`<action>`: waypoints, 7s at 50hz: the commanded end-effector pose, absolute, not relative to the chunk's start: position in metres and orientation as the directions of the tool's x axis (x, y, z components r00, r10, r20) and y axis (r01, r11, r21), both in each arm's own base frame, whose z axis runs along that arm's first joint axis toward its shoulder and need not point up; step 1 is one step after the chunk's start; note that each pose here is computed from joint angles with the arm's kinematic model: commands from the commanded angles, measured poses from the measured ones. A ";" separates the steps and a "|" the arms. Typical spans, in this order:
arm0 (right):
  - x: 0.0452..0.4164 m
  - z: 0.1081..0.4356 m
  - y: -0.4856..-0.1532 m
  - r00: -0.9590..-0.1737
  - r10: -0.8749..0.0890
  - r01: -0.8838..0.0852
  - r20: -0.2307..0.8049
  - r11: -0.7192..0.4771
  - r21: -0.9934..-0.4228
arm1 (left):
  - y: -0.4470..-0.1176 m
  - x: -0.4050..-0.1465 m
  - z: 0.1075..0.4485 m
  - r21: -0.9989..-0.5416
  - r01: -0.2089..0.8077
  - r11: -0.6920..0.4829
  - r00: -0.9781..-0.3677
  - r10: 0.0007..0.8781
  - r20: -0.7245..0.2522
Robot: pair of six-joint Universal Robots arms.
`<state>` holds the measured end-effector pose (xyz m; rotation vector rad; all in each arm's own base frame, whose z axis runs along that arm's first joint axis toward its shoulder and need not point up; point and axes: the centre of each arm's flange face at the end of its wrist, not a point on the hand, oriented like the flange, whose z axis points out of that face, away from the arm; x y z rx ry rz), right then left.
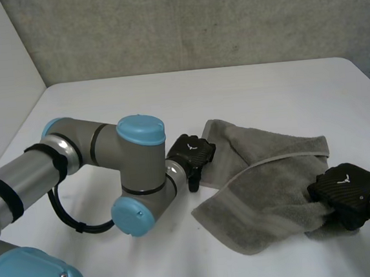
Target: Fold the towel.
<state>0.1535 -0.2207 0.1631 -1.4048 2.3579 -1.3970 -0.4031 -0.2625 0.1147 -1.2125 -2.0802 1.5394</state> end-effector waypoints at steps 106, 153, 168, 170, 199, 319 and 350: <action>0.244 0.385 -0.352 -0.889 -0.451 0.142 0.083 -0.442 -0.886 | -0.311 -0.318 0.389 -0.874 0.056 -0.483 -0.899 0.357 -0.255; 0.237 0.194 -0.305 -0.764 -0.562 -0.509 0.318 0.220 -0.832 | -0.237 -0.272 0.180 -0.930 0.351 0.111 -0.828 0.501 -0.252; 0.277 0.234 -0.249 -0.671 -0.635 -0.468 0.383 -0.039 -0.883 | -0.234 -0.273 0.174 -0.925 0.359 0.122 -0.823 0.508 -0.252; 0.298 0.228 -0.222 -0.556 -0.713 -0.501 0.426 -0.122 -0.857 | -0.237 -0.272 0.175 -0.927 0.355 0.120 -0.828 0.501 -0.252; 0.374 0.136 -0.160 0.001 -0.825 -0.555 0.565 -0.471 -0.686 | -0.270 -0.253 0.164 -0.932 0.340 0.130 -0.871 0.418 -0.259; 0.223 0.307 -0.367 -0.883 -0.341 -0.310 0.323 -0.093 -0.946 | -0.349 -0.228 0.255 -0.997 0.069 0.025 -0.973 0.222 -0.062; 0.178 0.306 -0.346 -0.824 -0.307 -0.503 0.477 0.006 -0.864 | -0.276 -0.211 0.287 -0.997 0.074 -0.025 -0.956 0.282 -0.078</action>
